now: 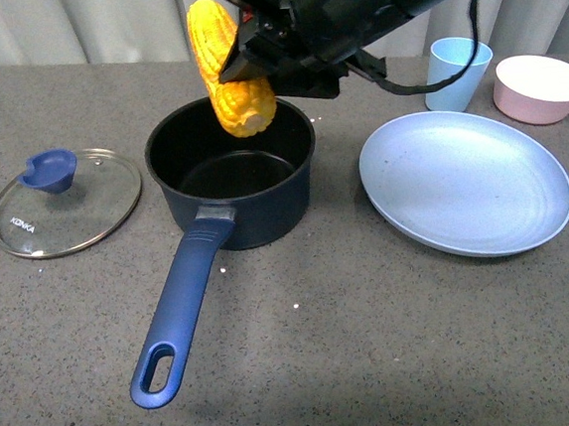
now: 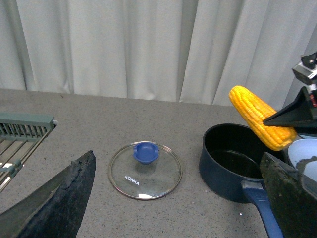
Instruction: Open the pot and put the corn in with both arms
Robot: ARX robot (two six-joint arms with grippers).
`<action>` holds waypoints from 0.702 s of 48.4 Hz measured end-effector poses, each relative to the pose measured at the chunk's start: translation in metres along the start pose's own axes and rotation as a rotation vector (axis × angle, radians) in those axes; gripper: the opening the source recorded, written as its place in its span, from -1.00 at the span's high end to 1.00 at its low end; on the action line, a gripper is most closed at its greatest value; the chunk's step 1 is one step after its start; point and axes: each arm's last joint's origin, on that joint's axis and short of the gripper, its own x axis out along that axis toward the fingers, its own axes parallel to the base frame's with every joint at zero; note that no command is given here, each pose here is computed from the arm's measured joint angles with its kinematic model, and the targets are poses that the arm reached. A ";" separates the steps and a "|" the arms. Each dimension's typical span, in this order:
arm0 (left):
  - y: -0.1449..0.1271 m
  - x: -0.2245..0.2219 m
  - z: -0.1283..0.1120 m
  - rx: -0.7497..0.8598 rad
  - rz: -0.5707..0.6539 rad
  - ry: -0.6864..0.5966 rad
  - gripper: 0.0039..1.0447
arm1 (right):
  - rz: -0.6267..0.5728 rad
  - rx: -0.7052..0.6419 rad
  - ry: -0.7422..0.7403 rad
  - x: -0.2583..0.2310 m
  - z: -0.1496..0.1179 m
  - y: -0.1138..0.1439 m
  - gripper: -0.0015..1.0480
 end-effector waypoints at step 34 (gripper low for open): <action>0.000 0.000 0.000 0.000 0.000 0.000 -0.88 | -0.101 0.037 -0.008 0.020 -0.007 -0.007 -0.81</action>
